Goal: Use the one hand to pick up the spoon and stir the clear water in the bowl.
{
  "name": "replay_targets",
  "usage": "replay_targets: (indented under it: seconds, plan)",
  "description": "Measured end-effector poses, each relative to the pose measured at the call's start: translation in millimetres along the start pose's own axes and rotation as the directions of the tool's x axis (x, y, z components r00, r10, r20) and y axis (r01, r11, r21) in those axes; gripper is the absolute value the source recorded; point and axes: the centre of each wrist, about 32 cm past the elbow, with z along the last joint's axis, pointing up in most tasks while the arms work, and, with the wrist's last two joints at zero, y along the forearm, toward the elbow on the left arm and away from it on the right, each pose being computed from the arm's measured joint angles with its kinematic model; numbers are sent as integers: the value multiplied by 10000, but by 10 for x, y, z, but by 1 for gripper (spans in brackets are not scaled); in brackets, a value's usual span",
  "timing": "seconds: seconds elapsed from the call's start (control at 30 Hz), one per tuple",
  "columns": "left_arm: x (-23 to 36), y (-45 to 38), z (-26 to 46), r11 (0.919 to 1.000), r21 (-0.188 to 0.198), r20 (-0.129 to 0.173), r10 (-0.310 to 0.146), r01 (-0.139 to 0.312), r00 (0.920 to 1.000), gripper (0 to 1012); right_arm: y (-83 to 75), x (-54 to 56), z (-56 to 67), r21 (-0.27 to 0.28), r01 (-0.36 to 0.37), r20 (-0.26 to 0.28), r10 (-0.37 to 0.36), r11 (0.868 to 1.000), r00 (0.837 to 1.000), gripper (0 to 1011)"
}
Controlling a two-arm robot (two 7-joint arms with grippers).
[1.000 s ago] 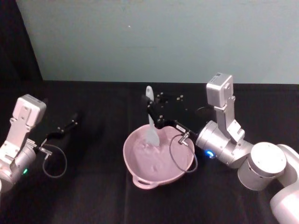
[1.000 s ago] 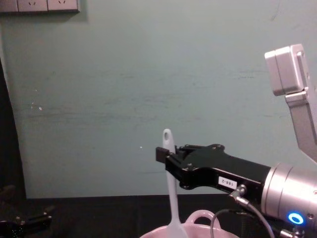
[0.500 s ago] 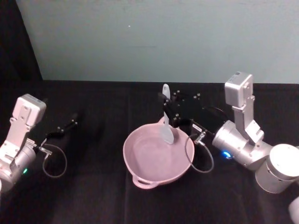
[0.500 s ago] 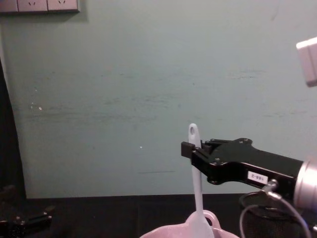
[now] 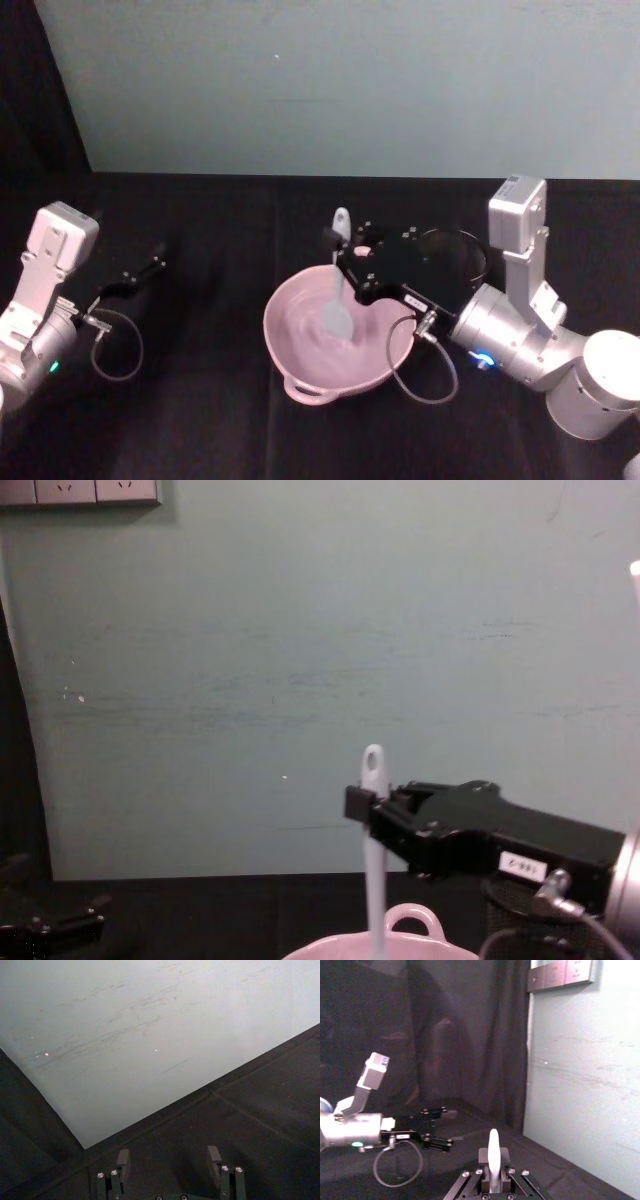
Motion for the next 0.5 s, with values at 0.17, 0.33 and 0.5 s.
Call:
replay_targets:
  seconds: [0.17, 0.33, 0.5]
  plan:
    - [0, 0, 0, 10000, 0, 0, -1, 1, 10000, 1005, 76, -41, -34, 16, -295, -141, 295, 9996, 9995, 116]
    - [0, 0, 0, 10000, 0, 0, -1, 1, 10000, 1005, 219, -51, -74, 206, -432, -160, 435, 9989, 9989, 116]
    - [0, 0, 0, 10000, 0, 0, 0, 0, 10000, 1005, 325, -26, -117, 239, -138, 163, 134, 9996, 9998, 117]
